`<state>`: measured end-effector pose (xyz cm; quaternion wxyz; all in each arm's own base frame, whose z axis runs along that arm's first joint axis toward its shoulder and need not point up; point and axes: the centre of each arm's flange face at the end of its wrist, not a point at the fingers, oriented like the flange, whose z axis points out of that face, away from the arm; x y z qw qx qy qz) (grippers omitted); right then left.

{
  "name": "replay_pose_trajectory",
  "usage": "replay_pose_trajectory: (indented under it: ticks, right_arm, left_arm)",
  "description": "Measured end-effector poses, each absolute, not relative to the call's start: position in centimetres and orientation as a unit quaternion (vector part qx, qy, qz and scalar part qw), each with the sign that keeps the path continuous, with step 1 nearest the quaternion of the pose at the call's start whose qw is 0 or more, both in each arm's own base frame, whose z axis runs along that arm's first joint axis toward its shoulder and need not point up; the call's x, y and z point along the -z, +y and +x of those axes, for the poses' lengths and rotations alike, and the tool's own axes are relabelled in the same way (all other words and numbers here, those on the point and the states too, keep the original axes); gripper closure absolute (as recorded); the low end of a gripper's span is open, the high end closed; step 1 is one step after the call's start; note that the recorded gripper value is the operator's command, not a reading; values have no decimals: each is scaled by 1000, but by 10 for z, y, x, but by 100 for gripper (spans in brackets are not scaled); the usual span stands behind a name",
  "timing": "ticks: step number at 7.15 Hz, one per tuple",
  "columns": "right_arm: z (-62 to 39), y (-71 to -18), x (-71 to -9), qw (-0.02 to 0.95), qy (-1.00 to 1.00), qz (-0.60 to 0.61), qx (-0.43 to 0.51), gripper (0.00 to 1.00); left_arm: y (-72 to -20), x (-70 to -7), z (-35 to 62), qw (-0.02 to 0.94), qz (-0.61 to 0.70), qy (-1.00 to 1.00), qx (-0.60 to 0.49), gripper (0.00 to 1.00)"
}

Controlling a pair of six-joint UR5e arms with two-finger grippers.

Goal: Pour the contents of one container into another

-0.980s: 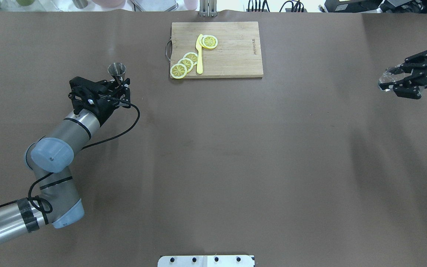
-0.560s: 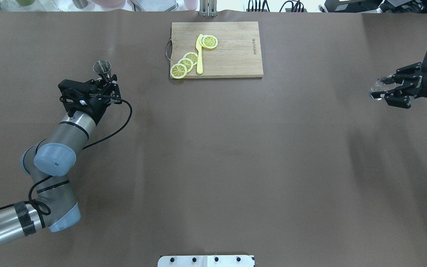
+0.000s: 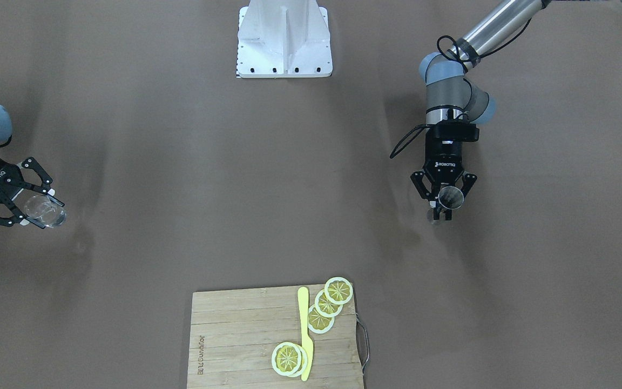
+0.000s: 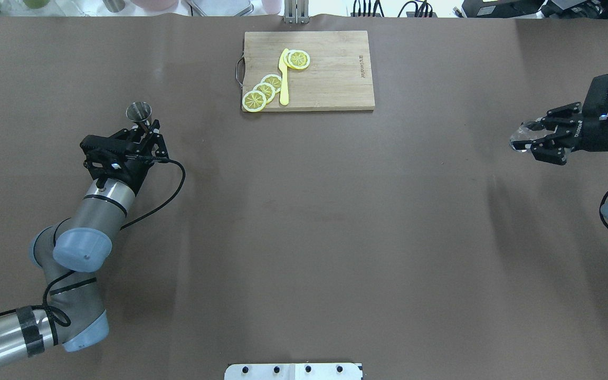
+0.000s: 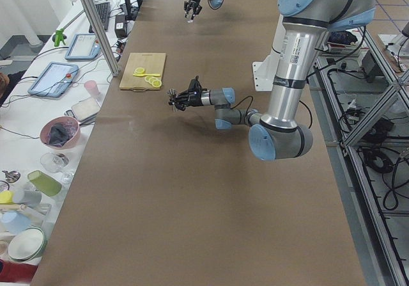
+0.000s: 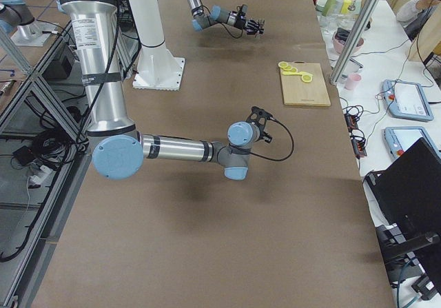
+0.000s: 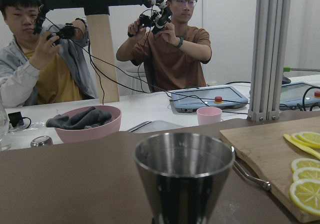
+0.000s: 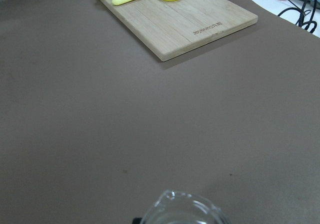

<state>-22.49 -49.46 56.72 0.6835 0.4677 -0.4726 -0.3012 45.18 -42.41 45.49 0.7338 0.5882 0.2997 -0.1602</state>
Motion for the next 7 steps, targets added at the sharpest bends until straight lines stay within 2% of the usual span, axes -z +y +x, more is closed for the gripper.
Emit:
replay_pose_trajectory:
  ticks: [4,7]
  right_arm:
    - [-263,-488,-587,678,-476,470,306,100]
    - [-274,-486,-594,678,-476,468,308,100]
  left_arm:
    - [-402,-484,410,743,577,297,165,100]
    - [-385,-464,373,752,568,295,159,100]
